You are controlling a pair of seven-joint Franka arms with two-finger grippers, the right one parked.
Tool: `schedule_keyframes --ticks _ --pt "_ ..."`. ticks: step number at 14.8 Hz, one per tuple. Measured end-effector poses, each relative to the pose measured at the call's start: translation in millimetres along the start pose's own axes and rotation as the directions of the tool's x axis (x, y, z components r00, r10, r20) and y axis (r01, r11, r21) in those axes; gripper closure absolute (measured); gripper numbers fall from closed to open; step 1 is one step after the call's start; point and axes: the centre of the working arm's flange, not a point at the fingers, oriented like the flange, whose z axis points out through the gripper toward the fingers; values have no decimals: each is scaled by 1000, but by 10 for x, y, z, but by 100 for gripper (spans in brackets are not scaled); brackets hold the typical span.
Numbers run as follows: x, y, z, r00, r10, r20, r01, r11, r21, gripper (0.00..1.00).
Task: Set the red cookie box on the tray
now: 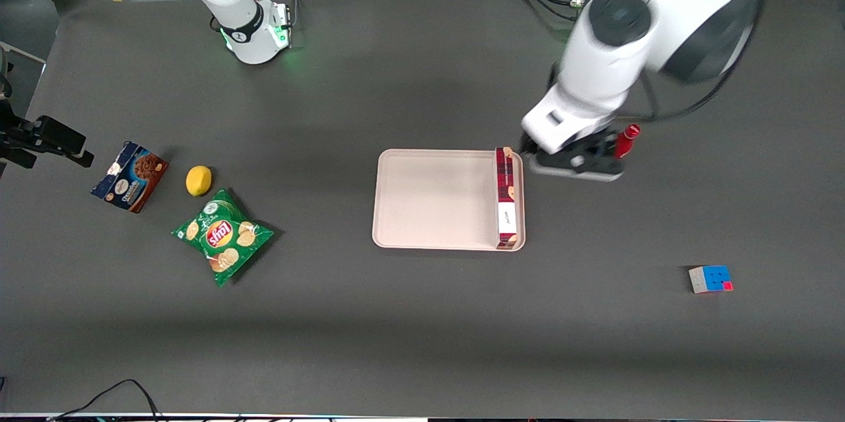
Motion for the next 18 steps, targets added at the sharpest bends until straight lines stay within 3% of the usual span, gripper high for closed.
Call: schedule_keyframes --ticks 4,7,10,15,18 --pt "-182 -1218 -733 1000 -8 -16 7 999 -50 0" --pt "-353 -1902 -995 997 -69 -21 68 996 -55 0" --pt "-402 -1979 -1058 996 -88 -27 88 996 -12 0" --pt "-68 -2095 -570 992 -113 -53 111 993 -27 0" --pt "121 -2077 -245 993 -111 -41 110 993 -35 0"
